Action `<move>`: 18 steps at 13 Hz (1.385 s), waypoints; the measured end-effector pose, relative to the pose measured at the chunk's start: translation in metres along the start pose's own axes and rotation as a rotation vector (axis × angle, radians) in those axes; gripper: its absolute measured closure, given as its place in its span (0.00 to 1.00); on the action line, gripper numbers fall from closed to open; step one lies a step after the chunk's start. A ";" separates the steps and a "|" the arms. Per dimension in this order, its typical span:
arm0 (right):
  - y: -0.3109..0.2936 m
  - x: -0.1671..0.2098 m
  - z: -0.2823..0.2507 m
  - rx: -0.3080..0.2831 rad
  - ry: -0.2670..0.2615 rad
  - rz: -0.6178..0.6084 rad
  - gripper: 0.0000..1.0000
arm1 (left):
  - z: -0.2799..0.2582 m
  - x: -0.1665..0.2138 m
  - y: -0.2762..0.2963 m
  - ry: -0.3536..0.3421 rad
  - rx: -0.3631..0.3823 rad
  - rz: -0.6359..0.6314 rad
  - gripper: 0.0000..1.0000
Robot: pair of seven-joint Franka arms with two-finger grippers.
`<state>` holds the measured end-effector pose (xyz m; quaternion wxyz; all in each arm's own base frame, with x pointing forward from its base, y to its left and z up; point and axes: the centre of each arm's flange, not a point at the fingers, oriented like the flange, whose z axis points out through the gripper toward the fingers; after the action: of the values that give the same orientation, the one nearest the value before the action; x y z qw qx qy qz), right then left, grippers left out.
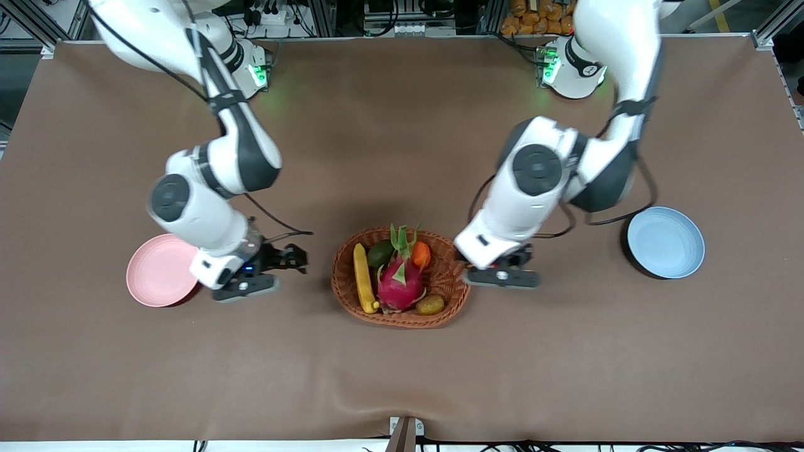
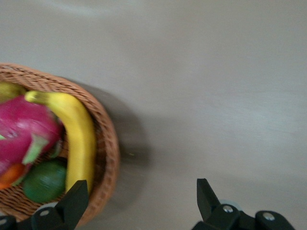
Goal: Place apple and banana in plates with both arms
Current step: 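Carry the apple to the blue plate while the right gripper approaches the banana, then lower the apple onto the blue plate while the right gripper grasps the banana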
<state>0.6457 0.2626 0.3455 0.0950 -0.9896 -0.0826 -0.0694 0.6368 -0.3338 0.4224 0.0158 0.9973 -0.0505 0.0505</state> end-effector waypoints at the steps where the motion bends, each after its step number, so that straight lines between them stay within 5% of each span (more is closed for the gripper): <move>1: -0.020 0.003 0.008 0.004 0.006 0.042 0.00 | -0.008 0.005 -0.027 -0.014 0.009 0.004 0.25; 6: -0.096 0.020 0.046 -0.048 0.082 0.173 0.00 | -0.006 0.007 -0.192 -0.082 0.028 0.022 0.25; 12: -0.106 0.030 0.072 -0.030 0.237 0.117 0.00 | 0.011 -0.060 -0.332 -0.153 0.032 0.109 0.25; 18: -0.121 0.021 0.094 -0.024 0.239 0.091 0.00 | 0.069 -0.100 -0.423 -0.160 0.031 0.157 0.25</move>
<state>0.6563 0.4018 0.2782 0.0953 -0.9781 -0.0246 -0.1836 0.5875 0.0939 0.3321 -0.0078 0.9912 -0.1290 -0.0276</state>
